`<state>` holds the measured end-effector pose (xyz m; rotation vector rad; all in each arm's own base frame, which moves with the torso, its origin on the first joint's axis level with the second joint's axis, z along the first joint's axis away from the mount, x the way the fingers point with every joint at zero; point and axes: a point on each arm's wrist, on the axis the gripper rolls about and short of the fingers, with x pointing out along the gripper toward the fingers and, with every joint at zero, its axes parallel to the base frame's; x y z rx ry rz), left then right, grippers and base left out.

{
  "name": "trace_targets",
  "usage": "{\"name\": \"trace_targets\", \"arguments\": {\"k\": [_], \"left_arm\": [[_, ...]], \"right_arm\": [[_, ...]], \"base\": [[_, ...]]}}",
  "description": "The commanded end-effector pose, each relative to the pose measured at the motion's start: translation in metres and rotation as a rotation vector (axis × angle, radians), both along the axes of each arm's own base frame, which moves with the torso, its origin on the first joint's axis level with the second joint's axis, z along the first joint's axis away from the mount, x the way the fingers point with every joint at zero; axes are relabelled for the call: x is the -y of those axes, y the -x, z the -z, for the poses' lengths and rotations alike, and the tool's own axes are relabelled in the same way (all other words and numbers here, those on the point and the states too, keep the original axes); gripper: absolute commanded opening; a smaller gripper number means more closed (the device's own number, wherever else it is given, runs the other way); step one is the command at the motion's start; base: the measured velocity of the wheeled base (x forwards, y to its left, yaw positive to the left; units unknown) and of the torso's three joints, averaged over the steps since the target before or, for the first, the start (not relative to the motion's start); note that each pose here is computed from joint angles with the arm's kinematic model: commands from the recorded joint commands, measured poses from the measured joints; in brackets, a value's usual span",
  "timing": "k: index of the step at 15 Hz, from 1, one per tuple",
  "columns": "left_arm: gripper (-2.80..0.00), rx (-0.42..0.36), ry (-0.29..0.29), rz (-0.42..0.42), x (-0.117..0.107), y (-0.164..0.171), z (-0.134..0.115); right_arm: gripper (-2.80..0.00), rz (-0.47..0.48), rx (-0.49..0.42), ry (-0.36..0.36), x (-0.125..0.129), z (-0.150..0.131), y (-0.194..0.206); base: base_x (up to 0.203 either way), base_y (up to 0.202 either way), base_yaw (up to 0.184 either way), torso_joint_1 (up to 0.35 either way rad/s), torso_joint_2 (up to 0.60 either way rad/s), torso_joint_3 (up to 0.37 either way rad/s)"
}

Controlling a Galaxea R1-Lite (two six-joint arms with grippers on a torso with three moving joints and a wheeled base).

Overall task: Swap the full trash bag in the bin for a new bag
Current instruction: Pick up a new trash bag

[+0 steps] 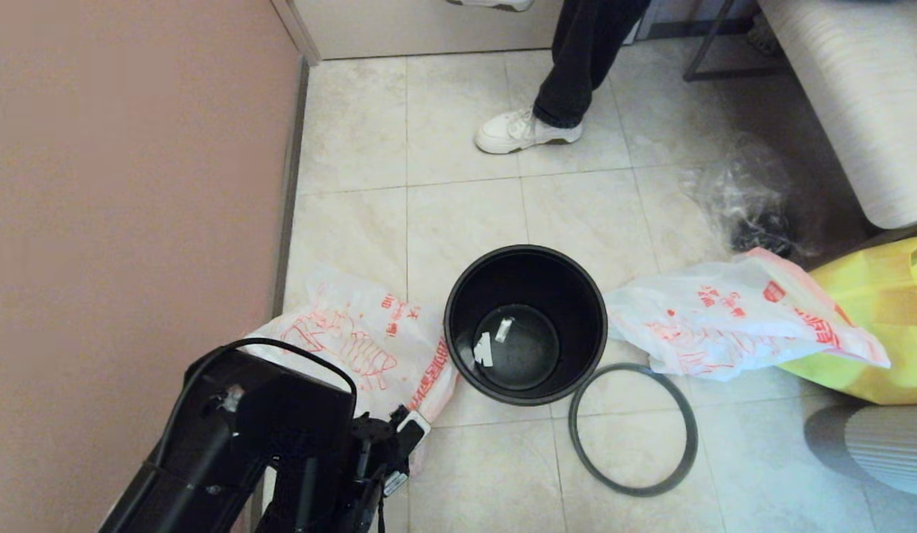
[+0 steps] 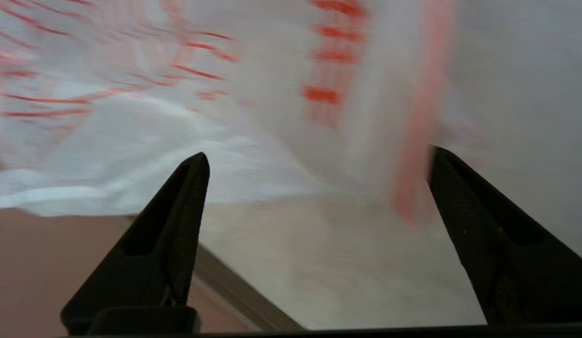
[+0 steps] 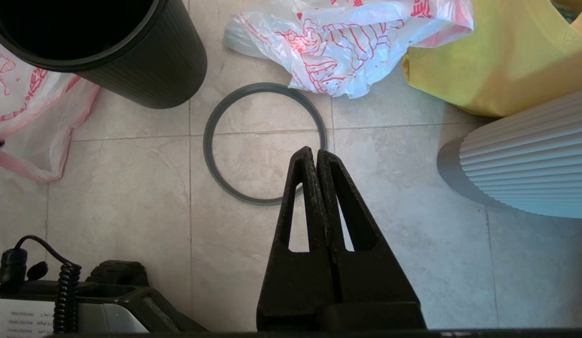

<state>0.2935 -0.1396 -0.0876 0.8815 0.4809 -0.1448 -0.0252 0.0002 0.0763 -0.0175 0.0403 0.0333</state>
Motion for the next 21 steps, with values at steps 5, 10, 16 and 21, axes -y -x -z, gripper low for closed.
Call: {"name": "trace_targets", "arguments": {"k": [5, 10, 16, 21], "left_arm": [[0.0, 0.064, -0.007, -0.013, 0.013, -0.03, -0.007], [0.0, 0.078, -0.014, -0.023, 0.025, -0.057, -0.013], [0.0, 0.098, -0.013, -0.036, 0.037, -0.077, -0.012], [0.0, 0.1, -0.025, -0.096, 0.028, -0.1, -0.01]], "right_arm": [[-2.8, -0.001, -0.003, 0.001, 0.0, 0.0, 0.0], [-2.8, -0.001, -0.002, 0.001, 0.0, 0.0, 0.0], [-2.8, -0.001, -0.002, -0.001, 0.0, 0.0, 0.0], [-2.8, -0.001, -0.002, 0.001, 0.0, 0.0, 0.0]], "base": [[0.0, 0.0, 0.0, 0.0, 0.0, 0.0], [0.0, 0.0, 0.0, 0.0, 0.0, 0.0], [0.0, 0.0, 0.0, 0.0, 0.0, 0.0], [0.0, 0.0, 0.0, 0.0, 0.0, 0.0]]}}
